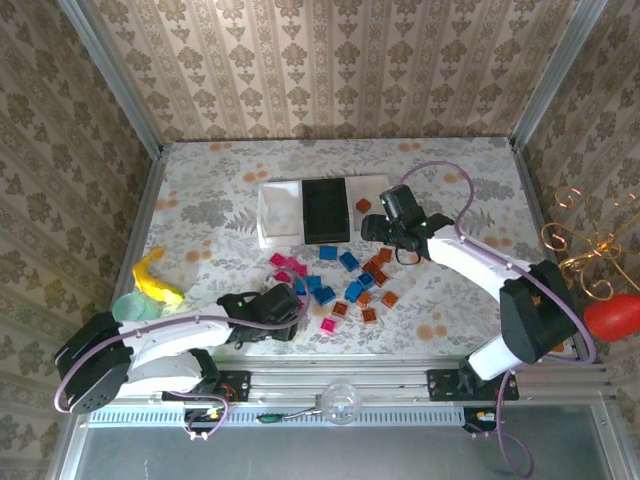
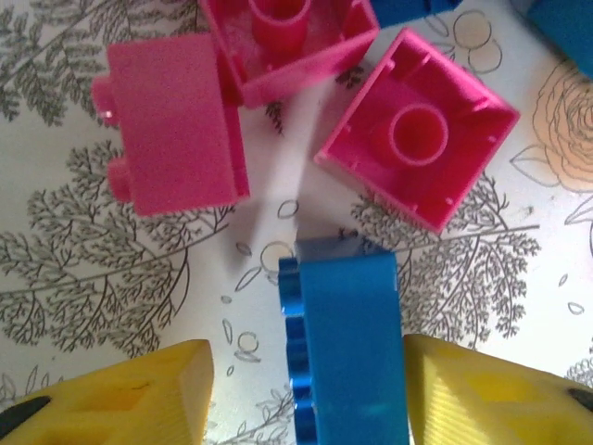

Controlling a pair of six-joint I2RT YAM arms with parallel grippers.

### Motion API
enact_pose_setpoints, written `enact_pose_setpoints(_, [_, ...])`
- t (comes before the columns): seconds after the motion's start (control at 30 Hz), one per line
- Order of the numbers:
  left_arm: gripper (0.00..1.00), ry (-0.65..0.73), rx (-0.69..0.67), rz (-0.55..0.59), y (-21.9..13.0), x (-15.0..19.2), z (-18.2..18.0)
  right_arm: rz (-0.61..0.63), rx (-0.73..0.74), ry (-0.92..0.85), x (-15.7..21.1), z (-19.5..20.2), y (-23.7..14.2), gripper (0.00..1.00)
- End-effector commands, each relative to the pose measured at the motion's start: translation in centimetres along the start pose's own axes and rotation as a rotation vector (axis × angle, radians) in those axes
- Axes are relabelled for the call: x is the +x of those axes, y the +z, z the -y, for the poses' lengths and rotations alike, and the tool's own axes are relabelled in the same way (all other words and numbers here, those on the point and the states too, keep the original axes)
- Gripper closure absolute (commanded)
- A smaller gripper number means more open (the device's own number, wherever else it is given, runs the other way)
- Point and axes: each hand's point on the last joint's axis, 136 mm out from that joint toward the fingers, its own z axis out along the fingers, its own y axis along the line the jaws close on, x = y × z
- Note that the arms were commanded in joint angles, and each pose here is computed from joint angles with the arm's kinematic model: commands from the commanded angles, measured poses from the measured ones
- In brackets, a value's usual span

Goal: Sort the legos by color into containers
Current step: Place the lego in the container, then pick up the lego from the middle-left of the table, then place the lego in the container.

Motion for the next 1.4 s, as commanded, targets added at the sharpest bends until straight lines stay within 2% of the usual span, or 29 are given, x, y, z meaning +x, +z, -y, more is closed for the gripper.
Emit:
enact_pose_setpoints(0.0, [0.49, 0.024, 0.005, 0.036, 0.0, -1.2, 0.8, 0.034, -0.026, 0.022, -0.3, -0.3, -1.2, 0.28])
enact_pose_setpoints(0.27, [0.73, 0.021, 0.009, 0.014, -0.4, -0.8, 0.8, 0.048, -0.009, 0.023, 0.1, 0.5, -1.9, 0.28])
enact_pose_setpoints(0.43, [0.77, -0.013, 0.062, 0.11, -3.6, -2.7, 1.3, 0.041, -0.012, 0.03, 0.6, 0.7, -1.9, 0.28])
enact_pose_setpoints(0.6, [0.77, -0.067, 0.115, 0.277, -7.5, -8.7, 0.5, 0.044, -0.027, 0.04, 1.2, 0.7, -2.4, 0.28])
enact_pose_setpoints(0.77, [0.78, -0.179, 0.153, 0.431, -8.6, -17.1, -2.2, 0.033, -0.03, 0.033, 2.3, 0.9, -2.5, 0.28])
enact_pose_setpoints(0.87, [0.79, -0.215, 0.161, 0.471, -7.9, -22.1, -3.4, 0.017, -0.024, 0.029, 3.3, 1.1, -2.3, 0.28])
enact_pose_setpoints(1.03, [0.8, -0.219, 0.141, 0.431, -4.9, -27.8, -4.0, -0.028, -0.005, 0.015, 5.0, 1.6, -1.9, 0.28])
enact_pose_setpoints(1.2, [0.79, -0.255, 0.088, 0.373, -1.5, -30.2, -5.6, -0.048, -0.002, 0.002, 6.4, 2.0, -2.2, 0.28])
enact_pose_setpoints(1.37, [0.63, -0.277, 0.071, 0.355, 0.2, -31.5, -7.0, -0.054, -0.002, -0.003, 7.5, 2.7, -2.9, 0.28])
